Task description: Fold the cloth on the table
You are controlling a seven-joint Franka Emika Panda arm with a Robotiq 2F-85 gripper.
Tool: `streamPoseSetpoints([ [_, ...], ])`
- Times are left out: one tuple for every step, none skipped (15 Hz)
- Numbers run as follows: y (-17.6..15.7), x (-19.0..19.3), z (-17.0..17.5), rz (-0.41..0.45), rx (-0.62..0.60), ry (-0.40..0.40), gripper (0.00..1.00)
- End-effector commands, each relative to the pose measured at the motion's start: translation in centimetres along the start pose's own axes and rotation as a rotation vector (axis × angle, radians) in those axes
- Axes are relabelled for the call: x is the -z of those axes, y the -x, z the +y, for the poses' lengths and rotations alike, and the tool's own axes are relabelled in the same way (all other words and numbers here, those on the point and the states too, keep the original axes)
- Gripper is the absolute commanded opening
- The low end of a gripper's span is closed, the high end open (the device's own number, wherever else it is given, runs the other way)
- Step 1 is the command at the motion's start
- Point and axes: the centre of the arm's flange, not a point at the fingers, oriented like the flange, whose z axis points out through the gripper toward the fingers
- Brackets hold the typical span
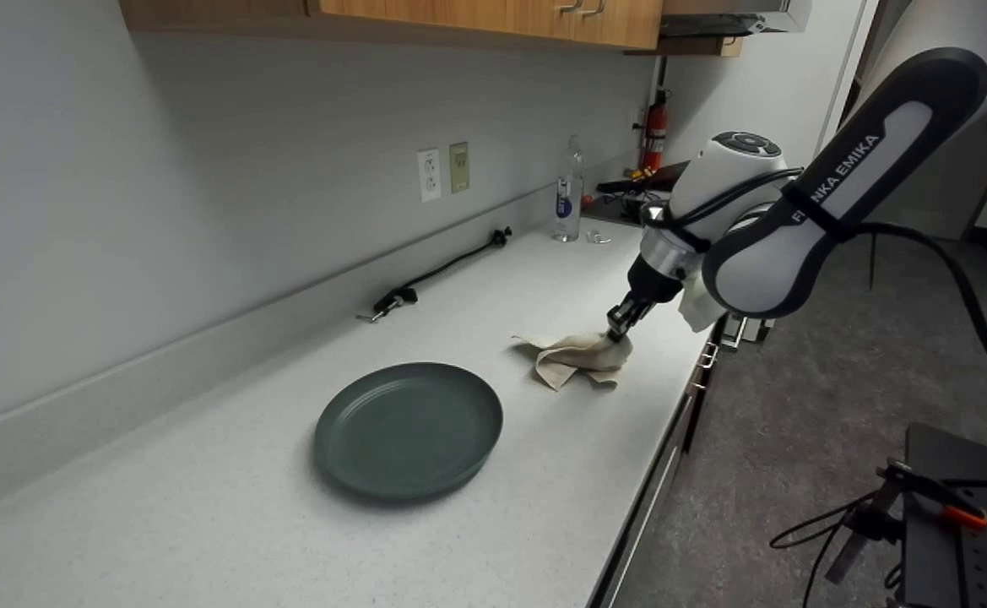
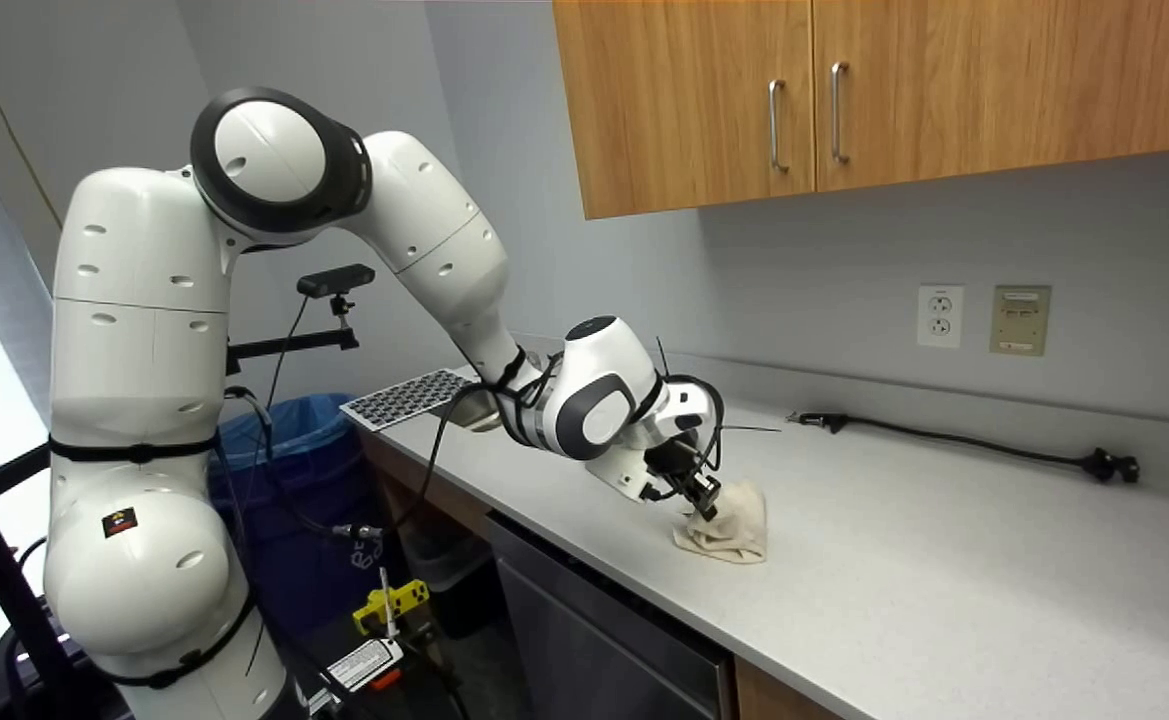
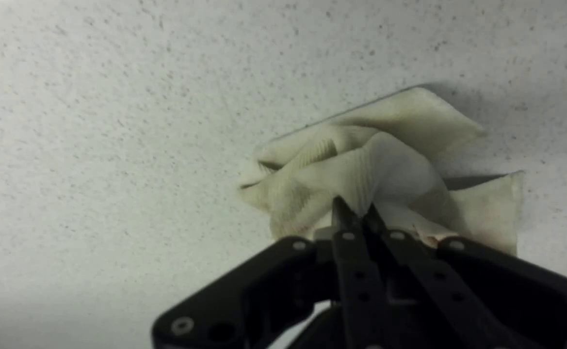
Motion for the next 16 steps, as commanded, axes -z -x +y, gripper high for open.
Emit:
streamPoseSetpoints([
  [1.1, 0.7, 0.6, -0.044, 0.035, 0.005, 0.35],
  [1.3, 0.8, 0.7, -0.047, 0.037, 0.005, 0.43],
  [1.4, 0.9, 0.8, -0.051, 0.039, 0.005, 0.5],
  [1.5, 1.1, 1.0, -0.051, 0.038, 0.005, 0.59],
  [1.5, 1.5, 1.1, -0.052, 0.04, 0.004, 0.66],
  [1.5, 2.3, 1.1, -0.054, 0.046, 0.002, 0.73],
  [1.4, 3.0, 1.2, -0.055, 0.053, 0.002, 0.81],
  [1.3, 4.0, 1.4, -0.057, 0.064, 0.001, 0.87],
  [1.3, 4.9, 1.5, -0.066, 0.075, -0.007, 0.96],
  [1.0, 6.2, 1.8, -0.078, 0.094, -0.017, 0.99],
  [0.7, 7.3, 2.0, -0.081, 0.115, -0.023, 1.0],
  [0.2, 8.7, 2.2, -0.079, 0.146, -0.031, 1.0],
  [-0.4, 10.0, 2.3, -0.075, 0.175, -0.041, 1.0],
  [-1.0, 11.4, 2.3, -0.069, 0.2, -0.06, 1.0],
  [-1.7, 12.7, 2.2, -0.055, 0.227, -0.063, 1.0],
  [-2.4, 14.2, 2.0, -0.033, 0.253, -0.072, 1.0],
])
